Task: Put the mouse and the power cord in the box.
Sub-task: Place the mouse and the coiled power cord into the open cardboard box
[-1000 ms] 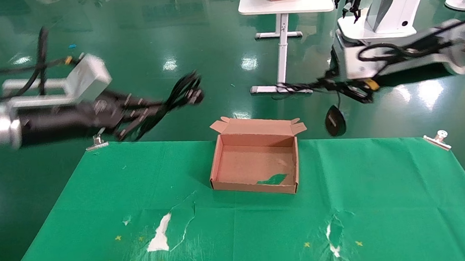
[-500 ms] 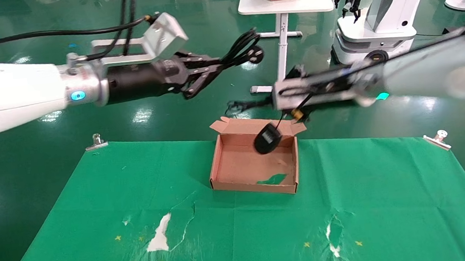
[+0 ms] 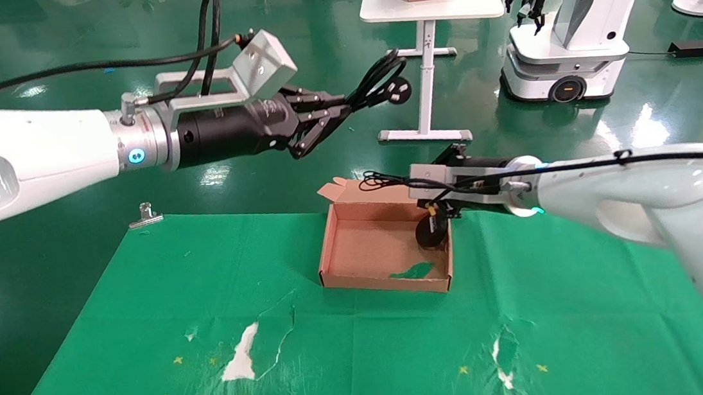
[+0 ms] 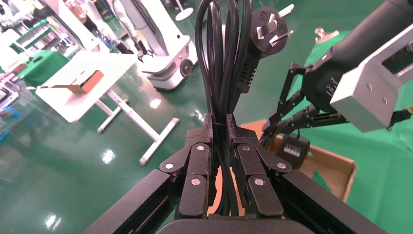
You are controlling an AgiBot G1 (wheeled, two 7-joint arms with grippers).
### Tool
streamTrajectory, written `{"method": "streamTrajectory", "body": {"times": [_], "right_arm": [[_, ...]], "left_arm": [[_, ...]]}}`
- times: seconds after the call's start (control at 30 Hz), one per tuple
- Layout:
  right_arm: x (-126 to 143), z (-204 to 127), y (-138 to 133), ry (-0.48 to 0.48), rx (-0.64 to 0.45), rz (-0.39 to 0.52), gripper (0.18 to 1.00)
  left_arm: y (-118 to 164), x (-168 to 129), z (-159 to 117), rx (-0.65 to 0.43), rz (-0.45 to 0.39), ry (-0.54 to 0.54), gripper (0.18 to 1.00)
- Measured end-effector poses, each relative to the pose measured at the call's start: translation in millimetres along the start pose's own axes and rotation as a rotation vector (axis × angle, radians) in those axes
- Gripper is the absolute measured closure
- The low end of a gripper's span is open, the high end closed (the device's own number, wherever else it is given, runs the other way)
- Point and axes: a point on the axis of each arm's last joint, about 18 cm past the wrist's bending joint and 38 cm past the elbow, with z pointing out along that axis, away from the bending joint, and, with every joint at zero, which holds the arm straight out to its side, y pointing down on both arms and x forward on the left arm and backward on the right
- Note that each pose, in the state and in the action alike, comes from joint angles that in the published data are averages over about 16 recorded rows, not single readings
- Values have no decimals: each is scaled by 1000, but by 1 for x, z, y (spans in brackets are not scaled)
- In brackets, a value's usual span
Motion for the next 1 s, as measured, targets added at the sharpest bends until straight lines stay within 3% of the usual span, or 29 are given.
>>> {"method": "streamTrajectory", "body": {"times": [0.57, 1.0], "right_arm": [[-35, 14, -3, -23, 8, 76, 956], [-45, 16, -8, -37, 40, 160, 890]], "left_arm": [[20, 4, 2, -66, 39, -3, 953], [33, 11, 2, -105, 47, 13, 953]]}}
